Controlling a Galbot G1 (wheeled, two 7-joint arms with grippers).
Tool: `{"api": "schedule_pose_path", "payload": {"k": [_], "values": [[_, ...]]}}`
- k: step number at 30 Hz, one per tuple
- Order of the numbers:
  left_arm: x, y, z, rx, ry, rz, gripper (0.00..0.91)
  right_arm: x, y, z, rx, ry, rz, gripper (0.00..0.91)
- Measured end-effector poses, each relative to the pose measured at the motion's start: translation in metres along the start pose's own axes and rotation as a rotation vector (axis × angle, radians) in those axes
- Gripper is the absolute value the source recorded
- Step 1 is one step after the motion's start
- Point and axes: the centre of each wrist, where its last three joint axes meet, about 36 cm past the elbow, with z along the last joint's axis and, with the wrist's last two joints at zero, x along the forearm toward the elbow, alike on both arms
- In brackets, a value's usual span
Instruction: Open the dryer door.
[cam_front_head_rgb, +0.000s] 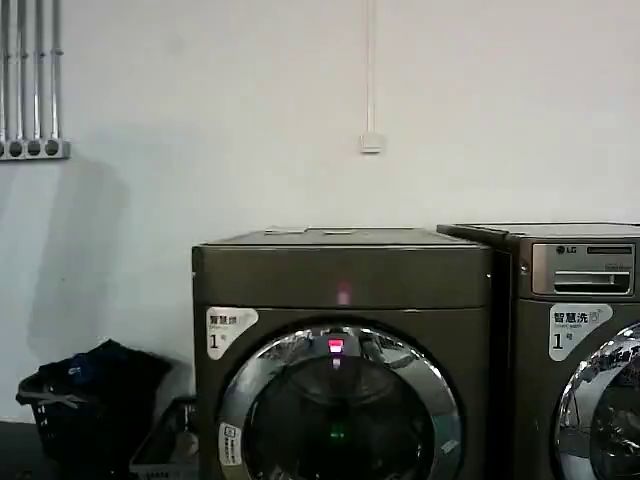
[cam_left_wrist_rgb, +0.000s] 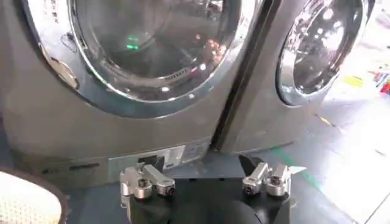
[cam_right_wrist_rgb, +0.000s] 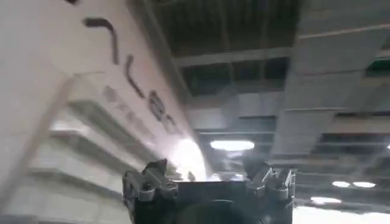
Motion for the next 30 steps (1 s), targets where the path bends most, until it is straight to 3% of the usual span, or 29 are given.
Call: {"api": "schedule_pose_path", "payload": {"k": [9,18,24,30], "values": [[0.008,0.000,0.002,0.021,-0.014,-0.032,0.907,-0.009,0.132,0.008,-0.189,-0.079,-0.336,0.907],[0.022,-0.007,0.006,0.044,-0.029,-0.064,0.907,0.004,0.247,0.003,-0.404,-0.087,-0.653,0.907],[0.031,-0.011,0.010,0.069,-0.028,-0.088,0.907,0.016,0.314,-0.002,-0.575,-0.105,-0.836,0.907],[0.040,-0.012,0.015,0.087,-0.017,-0.122,0.907,0.020,0.370,-0.003,-0.718,-0.166,-1.047,0.907]]}}
